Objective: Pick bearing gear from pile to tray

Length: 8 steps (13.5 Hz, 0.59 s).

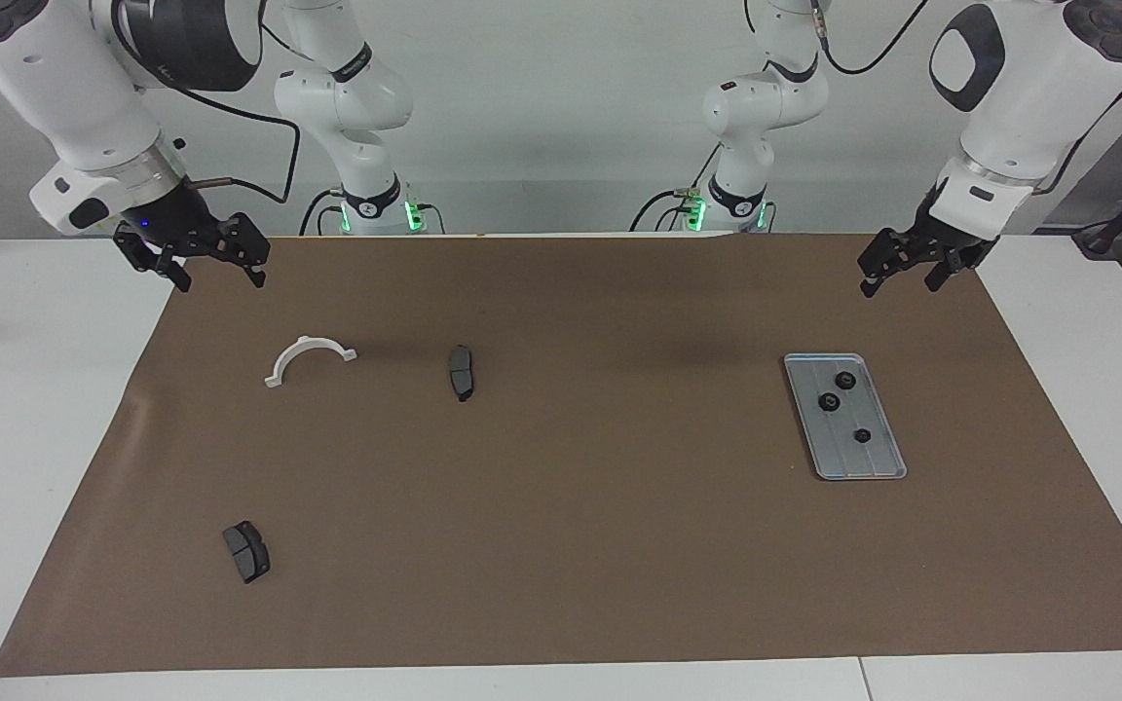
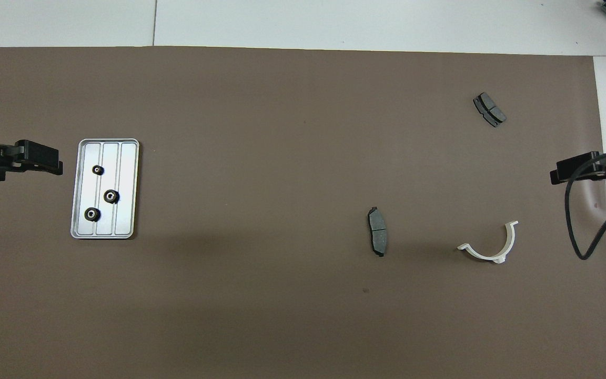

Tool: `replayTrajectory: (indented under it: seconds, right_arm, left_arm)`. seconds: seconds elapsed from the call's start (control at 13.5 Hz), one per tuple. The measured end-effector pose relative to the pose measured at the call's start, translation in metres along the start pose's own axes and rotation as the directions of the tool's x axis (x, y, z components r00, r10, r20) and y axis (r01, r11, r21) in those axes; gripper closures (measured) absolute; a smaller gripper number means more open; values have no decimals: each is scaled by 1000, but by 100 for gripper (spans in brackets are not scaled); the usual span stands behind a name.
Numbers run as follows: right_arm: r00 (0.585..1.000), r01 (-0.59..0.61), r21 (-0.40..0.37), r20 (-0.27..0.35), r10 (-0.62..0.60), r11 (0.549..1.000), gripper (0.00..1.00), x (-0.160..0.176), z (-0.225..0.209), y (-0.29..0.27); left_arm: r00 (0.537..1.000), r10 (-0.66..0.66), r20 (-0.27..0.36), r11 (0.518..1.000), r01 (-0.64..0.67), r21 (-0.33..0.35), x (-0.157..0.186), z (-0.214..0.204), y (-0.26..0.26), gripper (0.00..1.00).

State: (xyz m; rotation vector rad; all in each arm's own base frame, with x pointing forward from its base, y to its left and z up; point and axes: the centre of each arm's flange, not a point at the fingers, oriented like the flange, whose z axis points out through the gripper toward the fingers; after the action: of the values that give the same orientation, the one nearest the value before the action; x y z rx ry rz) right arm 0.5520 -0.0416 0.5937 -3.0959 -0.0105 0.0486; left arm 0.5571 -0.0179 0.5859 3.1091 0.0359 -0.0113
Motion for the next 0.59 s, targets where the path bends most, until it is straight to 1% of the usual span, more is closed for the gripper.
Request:
replayTrajectory:
  seconds: [0.22, 0.59]
  right_arm:
    - [1000, 0, 0, 0, 0, 1000, 0, 0, 0, 0]
    - [1000, 0, 0, 0, 0, 1000, 0, 0, 0, 0]
  left_arm:
    - [999, 13, 30, 1000, -13, 2, -5, 7, 0, 0]
    - [999, 23, 48, 1000, -24, 5, -11, 6, -2, 0]
